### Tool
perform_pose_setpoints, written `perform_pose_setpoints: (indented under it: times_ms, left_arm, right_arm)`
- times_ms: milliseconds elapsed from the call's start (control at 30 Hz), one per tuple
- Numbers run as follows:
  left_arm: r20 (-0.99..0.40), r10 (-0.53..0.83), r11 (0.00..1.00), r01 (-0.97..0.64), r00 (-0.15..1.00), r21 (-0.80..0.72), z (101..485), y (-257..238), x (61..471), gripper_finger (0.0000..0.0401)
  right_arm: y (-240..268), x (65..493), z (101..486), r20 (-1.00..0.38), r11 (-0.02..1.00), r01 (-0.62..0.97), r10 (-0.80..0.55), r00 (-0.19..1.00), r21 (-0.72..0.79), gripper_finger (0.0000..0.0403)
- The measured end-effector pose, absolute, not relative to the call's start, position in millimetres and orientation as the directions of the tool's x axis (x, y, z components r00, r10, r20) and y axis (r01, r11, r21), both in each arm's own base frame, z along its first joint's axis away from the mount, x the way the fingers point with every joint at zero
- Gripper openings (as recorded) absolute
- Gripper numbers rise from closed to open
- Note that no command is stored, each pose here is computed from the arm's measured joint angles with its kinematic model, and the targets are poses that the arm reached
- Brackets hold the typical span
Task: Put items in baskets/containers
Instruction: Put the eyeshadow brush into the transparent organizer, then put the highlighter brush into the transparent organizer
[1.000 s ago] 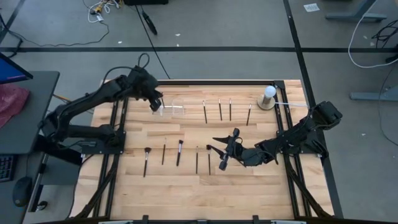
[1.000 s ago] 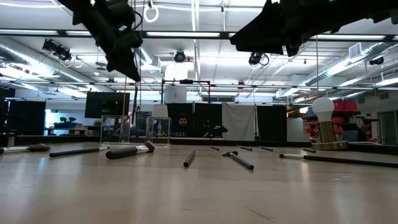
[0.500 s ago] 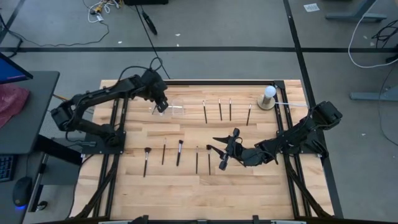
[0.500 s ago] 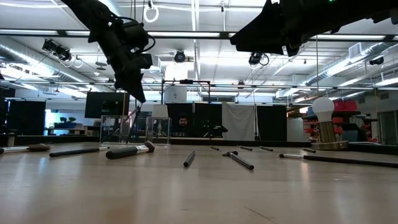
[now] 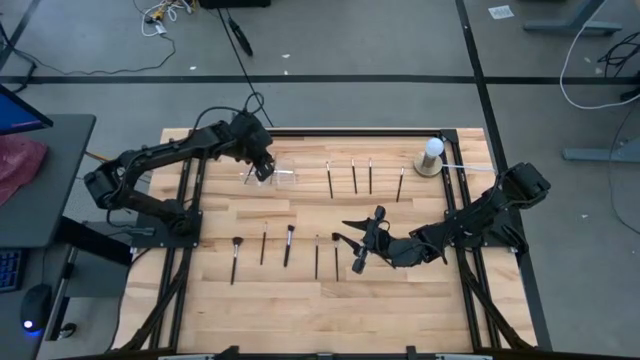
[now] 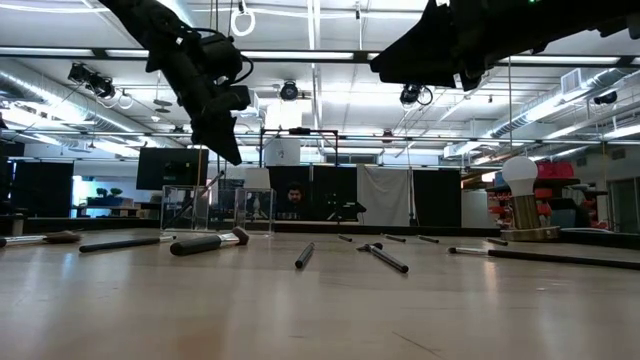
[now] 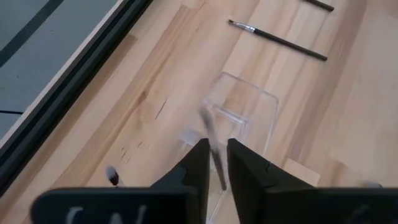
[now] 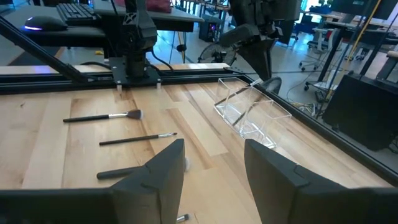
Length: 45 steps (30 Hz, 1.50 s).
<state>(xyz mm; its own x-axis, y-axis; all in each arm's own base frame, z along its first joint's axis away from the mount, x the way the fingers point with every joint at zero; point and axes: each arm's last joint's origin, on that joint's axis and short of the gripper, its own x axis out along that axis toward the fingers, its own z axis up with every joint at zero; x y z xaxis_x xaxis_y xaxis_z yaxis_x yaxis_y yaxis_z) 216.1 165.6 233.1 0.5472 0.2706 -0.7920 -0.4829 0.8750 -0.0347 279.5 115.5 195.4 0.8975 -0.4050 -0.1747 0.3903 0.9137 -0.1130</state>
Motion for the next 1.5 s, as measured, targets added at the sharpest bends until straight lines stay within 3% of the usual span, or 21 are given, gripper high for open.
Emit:
perform_pose_setpoints:
  times_ms: [433,767,1000,1200,1500]
  left_arm:
    - [-0.725,0.335,0.867,-0.499,0.602,-0.013,249,159,218,0.0086]
    - [-0.675,0.236,0.943,-0.334,0.699,-0.016,274,77,226,0.0051]
    - [-0.709,0.255,0.945,-0.326,0.657,0.038,247,3,230,0.0025]
    - [-0.739,0.226,0.924,-0.38,0.634,-0.043,226,-44,215,0.001]
    - [-0.861,0.196,0.791,-0.595,0.469,-0.144,213,-89,172,0.0004]
  right_arm:
    - [115,279,194,-0.184,0.913,0.391,-0.407,0.895,-0.114,0.0168]
    - [107,280,186,-0.241,0.898,0.435,-0.437,0.866,-0.066,0.0168]
    - [104,285,170,-0.276,0.887,0.453,-0.459,0.844,-0.091,0.0168]
    - [102,293,150,-0.295,0.878,0.463,-0.476,0.828,-0.117,0.0168]
    - [99,300,135,-0.319,0.896,0.423,-0.442,0.838,-0.131,0.0168]
